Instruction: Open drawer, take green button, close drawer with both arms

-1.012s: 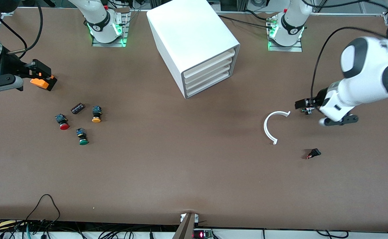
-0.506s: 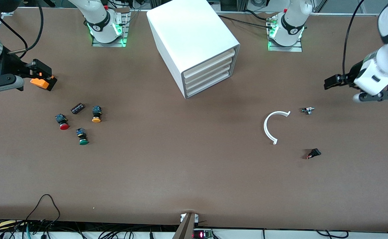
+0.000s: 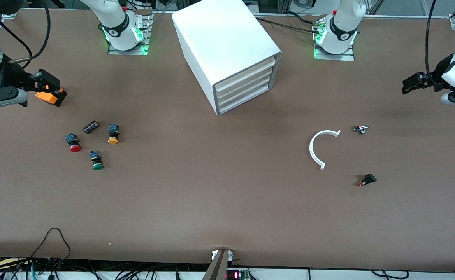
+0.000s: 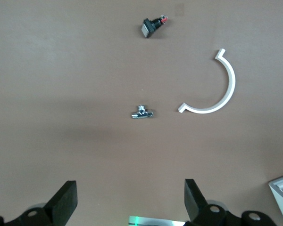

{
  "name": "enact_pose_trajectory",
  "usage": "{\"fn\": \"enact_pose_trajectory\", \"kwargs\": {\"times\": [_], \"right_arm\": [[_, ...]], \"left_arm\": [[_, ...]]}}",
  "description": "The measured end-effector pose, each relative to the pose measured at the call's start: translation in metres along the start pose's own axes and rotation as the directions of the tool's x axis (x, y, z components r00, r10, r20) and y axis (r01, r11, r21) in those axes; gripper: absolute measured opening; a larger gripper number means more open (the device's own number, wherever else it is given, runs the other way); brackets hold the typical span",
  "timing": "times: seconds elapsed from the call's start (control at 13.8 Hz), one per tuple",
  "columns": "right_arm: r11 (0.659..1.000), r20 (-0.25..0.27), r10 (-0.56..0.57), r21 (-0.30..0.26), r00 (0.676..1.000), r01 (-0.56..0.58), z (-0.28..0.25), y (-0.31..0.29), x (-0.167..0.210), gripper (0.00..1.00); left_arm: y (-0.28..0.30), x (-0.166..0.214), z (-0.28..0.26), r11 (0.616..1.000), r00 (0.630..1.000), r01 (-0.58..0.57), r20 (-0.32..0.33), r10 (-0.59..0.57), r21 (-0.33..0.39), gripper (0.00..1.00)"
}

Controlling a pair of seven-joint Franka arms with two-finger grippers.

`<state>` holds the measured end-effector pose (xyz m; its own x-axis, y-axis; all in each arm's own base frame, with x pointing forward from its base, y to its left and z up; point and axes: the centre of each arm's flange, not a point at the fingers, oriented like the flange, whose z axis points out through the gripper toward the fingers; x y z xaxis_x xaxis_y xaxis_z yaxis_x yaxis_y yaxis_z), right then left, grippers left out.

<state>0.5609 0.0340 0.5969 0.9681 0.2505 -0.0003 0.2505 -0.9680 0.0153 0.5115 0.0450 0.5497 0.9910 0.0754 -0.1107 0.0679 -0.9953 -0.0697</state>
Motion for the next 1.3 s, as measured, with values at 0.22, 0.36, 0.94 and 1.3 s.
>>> {"fn": "enact_pose_trajectory", "kwargs": {"times": [0.22,0.36,0.94,1.3], "right_arm": [[1.0,0.0,0.0,0.0,1.0,0.0,0.0,0.0,0.0,1.0],[1.0,0.0,-0.001,0.0,1.0,0.001,0.0,0.0,0.0,1.0],[1.0,0.0,0.0,0.0,1.0,0.0,0.0,0.0,0.0,1.0],[1.0,0.0,0.0,0.0,1.0,0.0,0.0,0.0,0.0,1.0]], "left_arm": [[0.014,0.005,-0.003,1.0,1.0,-0.003,-0.014,0.003,0.011,1.0],[0.021,0.007,-0.008,1.0,1.0,0.019,-0.024,-0.019,0.014,1.0],[0.033,0.018,-0.032,0.996,0.997,0.042,-0.061,-0.047,-0.075,1.0],[0.025,0.022,-0.03,0.997,0.998,0.013,-0.062,-0.018,-0.075,1.0]]}}
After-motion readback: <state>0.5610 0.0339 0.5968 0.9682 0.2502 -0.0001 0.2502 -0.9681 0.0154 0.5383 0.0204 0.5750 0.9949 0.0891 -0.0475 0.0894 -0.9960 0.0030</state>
